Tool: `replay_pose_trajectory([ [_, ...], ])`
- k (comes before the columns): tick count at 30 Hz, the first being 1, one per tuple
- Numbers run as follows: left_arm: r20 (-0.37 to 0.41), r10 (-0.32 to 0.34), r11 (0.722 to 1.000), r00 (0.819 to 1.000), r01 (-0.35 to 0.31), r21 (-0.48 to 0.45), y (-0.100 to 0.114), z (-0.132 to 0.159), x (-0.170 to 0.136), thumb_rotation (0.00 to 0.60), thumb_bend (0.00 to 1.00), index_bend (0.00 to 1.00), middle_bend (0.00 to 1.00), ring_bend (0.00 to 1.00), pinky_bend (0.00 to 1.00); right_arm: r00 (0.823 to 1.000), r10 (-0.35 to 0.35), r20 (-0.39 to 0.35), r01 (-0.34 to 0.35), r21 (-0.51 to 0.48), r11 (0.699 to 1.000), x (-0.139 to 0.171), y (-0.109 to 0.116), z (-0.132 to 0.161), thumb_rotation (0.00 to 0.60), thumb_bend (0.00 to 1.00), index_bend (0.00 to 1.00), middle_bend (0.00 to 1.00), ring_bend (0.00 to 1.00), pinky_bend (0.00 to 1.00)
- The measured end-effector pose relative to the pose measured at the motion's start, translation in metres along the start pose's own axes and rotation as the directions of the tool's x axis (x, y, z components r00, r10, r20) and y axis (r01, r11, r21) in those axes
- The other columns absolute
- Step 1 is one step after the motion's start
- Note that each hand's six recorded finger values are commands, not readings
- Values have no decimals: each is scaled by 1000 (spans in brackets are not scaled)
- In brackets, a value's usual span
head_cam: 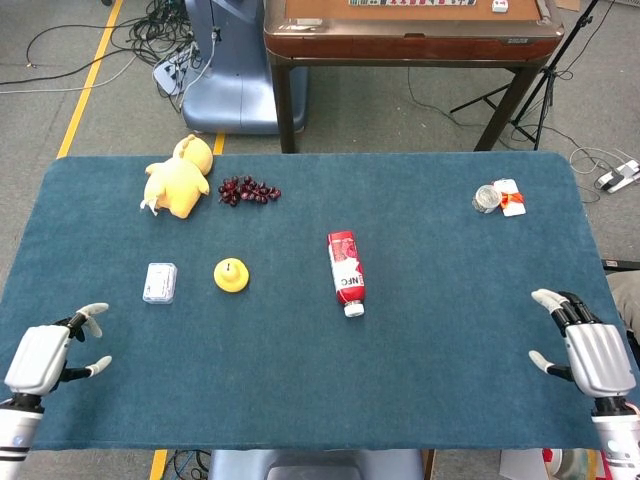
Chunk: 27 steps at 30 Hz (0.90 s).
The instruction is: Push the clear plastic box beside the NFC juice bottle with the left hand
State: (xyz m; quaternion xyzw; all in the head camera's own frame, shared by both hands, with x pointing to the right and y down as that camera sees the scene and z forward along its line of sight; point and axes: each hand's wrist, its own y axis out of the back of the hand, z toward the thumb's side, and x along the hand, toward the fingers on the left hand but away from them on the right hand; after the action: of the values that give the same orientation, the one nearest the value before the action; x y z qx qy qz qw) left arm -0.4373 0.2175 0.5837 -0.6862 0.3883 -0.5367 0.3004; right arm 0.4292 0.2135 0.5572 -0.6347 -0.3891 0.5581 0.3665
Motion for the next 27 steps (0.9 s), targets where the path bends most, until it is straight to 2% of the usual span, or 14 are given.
replay_pose_trajectory([
  [3, 33, -30, 999, 999, 31, -11, 1, 12, 20, 600, 339, 284, 904, 890, 989, 1000, -18, 3, 18, -7, 1000, 0, 6, -1, 600, 0, 217, 254, 160, 486],
  [6, 35, -55, 998, 998, 55, -23, 1, 18, 38, 600, 449, 295, 962, 990, 1000, 1000, -26, 10, 26, -17, 1000, -1, 9, -3, 600, 0, 217, 257, 162, 486],
  [10, 18, -121, 991, 992, 122, -46, -5, 22, 62, 600, 548, 278, 974, 1000, 1000, 1000, -21, 14, 21, -24, 999, -3, 9, -5, 600, 5, 217, 258, 162, 486],
  [13, -5, -165, 985, 986, 165, -52, -8, 24, 79, 600, 584, 266, 985, 1000, 1000, 1000, -14, 9, 14, -28, 1000, -3, 8, -4, 600, 6, 217, 258, 162, 486],
  [19, -65, -220, 974, 973, 215, -67, -13, 25, 108, 600, 593, 276, 1000, 1000, 1000, 1000, -5, 2, 5, -36, 999, -5, 6, -2, 600, 7, 217, 258, 162, 486],
  [27, -124, -293, 956, 948, 285, -74, -18, 25, 133, 600, 620, 272, 1000, 1000, 1000, 999, 31, -7, -31, -50, 998, -11, -1, 0, 600, 12, 219, 259, 162, 486],
])
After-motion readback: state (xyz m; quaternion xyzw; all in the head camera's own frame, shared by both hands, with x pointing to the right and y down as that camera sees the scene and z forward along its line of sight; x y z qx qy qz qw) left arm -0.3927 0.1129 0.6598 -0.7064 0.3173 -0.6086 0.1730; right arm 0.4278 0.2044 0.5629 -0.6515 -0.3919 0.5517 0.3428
